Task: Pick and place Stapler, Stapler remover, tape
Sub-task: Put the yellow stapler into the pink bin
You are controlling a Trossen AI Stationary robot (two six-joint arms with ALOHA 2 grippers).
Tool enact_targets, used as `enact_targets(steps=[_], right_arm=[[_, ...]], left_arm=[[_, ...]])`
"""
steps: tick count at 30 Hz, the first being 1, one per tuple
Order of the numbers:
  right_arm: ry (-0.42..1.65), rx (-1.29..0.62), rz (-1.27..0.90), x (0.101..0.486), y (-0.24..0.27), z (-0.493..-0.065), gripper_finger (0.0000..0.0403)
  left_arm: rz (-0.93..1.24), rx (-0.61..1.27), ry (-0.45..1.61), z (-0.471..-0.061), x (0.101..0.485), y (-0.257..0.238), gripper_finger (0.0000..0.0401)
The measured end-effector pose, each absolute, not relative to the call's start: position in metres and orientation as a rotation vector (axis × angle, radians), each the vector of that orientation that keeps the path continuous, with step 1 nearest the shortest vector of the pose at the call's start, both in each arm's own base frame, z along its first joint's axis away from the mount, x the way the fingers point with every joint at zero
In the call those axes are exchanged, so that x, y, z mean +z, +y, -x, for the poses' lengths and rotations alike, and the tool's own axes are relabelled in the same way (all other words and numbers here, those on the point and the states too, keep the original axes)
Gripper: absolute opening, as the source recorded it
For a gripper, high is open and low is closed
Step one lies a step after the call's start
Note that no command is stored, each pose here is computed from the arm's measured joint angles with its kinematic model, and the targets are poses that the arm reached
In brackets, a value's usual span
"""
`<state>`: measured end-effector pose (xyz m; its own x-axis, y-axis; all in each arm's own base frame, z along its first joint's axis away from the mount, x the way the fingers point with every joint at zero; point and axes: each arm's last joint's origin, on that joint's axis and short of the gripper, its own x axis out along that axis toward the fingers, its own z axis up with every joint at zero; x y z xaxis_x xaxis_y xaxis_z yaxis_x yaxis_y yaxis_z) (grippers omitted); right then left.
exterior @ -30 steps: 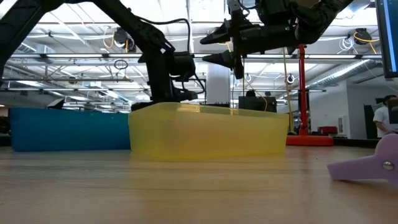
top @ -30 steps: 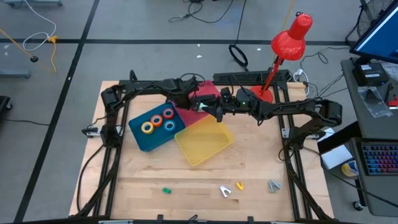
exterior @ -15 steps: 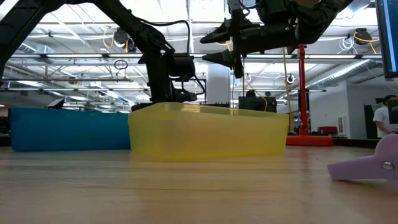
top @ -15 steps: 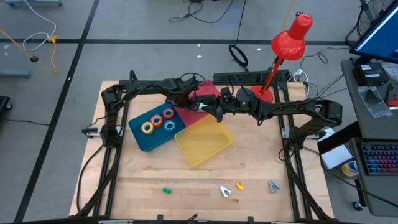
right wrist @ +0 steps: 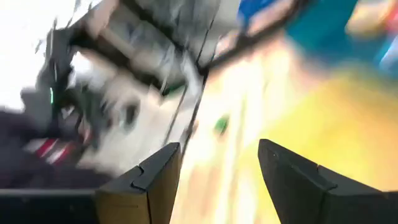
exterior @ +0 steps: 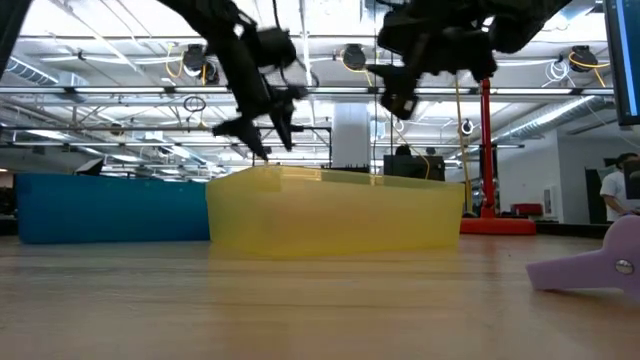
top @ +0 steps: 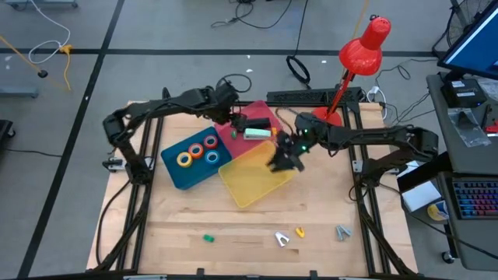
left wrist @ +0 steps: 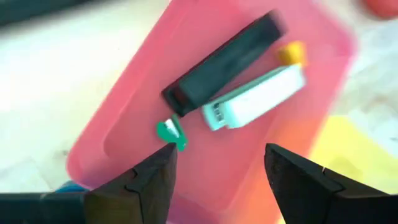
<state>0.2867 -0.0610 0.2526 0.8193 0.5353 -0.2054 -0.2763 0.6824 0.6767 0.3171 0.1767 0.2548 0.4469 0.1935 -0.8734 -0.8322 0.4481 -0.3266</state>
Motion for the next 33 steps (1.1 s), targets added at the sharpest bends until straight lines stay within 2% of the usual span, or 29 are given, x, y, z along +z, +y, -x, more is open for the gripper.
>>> enact_targets(steps=[5,11,16,25,33], right_arm=[[0.71,0.514,-0.785,0.243,-0.033,-0.263,0.0208],[1.054,0.387,-0.901,0.231,0.005,-0.239,0.0208],[1.272,0.262,-0.922,0.222,0.038,-0.225,0.0208],[1.334,0.06,-0.887,0.219,0.08,-0.214,0.0208],[1.26,0.026,-0.82,0.22,0.103,-0.21,0.0208]], left_arm=[[0.711,0.707,0.789,-0.31,0.294,0.146,0.0244],[0.619,0.66,0.724,-0.31,0.319,0.103,0.0244],[0.583,0.584,0.703,-0.32,0.324,0.067,0.0244],[0.541,0.511,0.621,-0.332,0.321,0.003,0.0244],[0.488,0.481,0.612,-0.328,0.322,-0.043,0.0244]])
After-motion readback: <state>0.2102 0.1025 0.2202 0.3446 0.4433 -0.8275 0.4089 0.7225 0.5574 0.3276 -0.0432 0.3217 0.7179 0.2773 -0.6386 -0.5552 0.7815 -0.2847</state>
